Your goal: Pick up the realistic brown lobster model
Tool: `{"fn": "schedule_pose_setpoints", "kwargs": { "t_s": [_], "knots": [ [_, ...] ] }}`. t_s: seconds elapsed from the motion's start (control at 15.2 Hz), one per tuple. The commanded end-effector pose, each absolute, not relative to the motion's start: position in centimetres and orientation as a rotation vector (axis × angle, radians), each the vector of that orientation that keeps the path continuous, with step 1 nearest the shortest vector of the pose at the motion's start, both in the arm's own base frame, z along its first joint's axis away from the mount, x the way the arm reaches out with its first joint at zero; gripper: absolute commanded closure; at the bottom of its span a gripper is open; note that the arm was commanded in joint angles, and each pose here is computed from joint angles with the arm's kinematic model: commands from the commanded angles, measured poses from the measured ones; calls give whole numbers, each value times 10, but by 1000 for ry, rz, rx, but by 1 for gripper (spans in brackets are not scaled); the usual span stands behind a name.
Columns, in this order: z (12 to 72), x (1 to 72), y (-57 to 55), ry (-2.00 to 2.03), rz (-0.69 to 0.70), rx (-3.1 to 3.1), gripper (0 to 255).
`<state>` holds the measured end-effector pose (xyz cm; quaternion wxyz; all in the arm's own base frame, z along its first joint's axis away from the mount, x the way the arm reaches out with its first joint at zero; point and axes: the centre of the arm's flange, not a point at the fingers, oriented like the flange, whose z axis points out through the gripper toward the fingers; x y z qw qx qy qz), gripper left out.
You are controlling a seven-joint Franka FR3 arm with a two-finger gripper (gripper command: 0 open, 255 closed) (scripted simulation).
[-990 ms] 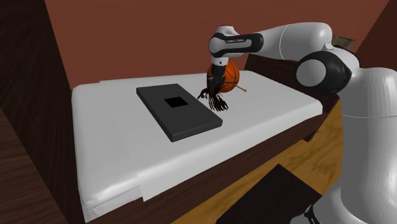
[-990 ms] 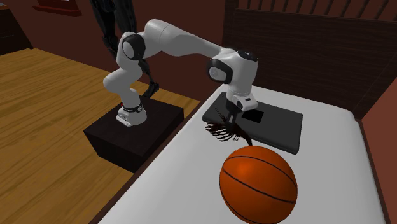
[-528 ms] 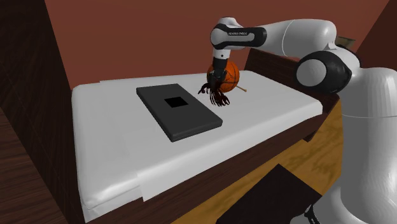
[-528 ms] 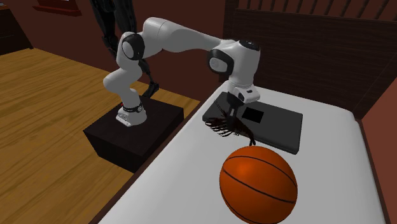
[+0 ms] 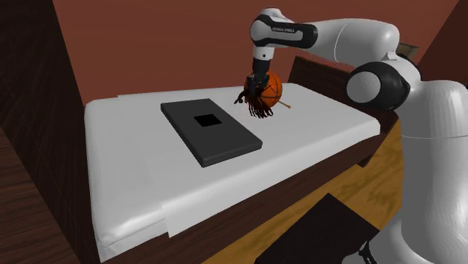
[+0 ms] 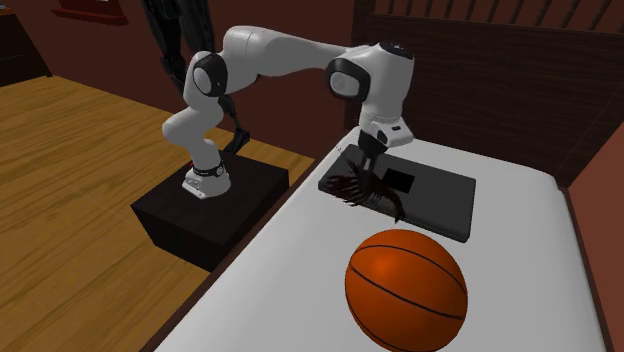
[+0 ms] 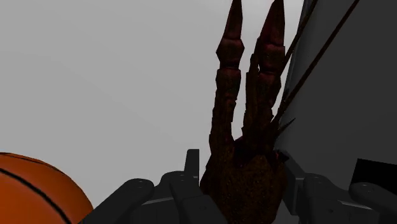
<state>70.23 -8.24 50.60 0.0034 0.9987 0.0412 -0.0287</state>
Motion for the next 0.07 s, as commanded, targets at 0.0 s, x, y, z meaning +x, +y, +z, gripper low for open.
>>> {"fn": "schedule_pose_setpoints", "kwargs": {
  "t_s": [0.0],
  "knots": [
    [510,702,-82,129,-90,3131,255]
  ]
}}
